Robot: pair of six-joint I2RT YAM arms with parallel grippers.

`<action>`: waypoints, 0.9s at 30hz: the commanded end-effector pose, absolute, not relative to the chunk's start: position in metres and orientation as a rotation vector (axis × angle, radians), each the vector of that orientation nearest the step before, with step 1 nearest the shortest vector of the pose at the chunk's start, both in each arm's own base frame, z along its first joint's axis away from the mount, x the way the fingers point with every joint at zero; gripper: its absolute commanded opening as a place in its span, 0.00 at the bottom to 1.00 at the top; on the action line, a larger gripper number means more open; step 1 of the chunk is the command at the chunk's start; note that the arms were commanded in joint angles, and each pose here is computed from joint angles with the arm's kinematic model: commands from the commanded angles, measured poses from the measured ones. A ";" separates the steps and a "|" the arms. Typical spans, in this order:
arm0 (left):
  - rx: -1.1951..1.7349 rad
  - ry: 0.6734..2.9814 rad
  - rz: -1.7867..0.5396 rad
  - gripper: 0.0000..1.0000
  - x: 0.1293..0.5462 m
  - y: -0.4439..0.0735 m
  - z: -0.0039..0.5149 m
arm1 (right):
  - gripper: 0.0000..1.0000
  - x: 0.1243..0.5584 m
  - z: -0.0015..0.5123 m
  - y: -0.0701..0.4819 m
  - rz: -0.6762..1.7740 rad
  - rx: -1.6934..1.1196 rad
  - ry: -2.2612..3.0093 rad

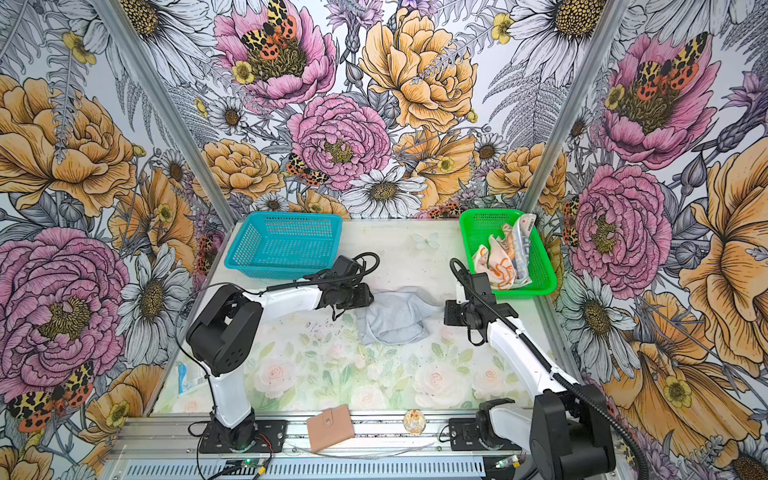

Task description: Fold and stack the towels

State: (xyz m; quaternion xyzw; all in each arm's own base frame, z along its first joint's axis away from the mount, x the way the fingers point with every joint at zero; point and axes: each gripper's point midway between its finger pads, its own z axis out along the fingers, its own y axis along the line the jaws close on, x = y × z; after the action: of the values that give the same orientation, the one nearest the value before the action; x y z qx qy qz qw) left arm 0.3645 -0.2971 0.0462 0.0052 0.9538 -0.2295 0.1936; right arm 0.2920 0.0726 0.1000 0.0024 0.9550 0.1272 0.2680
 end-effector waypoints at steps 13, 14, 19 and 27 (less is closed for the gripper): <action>0.049 2.573 -0.772 0.39 0.372 -0.337 0.082 | 0.00 0.298 0.098 0.075 0.361 -0.005 2.561; 0.049 2.575 -0.770 0.39 0.372 -0.337 0.081 | 0.00 0.299 0.099 0.075 0.360 -0.005 2.559; 0.060 2.567 -0.650 0.37 0.370 -0.330 0.086 | 0.00 0.298 0.098 0.074 0.355 -0.007 2.559; 0.091 2.523 -0.455 0.39 0.372 -0.311 0.098 | 0.00 0.299 0.097 0.075 0.360 -0.004 2.563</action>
State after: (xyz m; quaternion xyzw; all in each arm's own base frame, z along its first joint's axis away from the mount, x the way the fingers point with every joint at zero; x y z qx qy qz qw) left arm 0.3634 -0.3173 0.0679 0.0269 0.9515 -0.1891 0.2413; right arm 0.2943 0.0741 0.0959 0.0012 0.9558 0.1299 0.2637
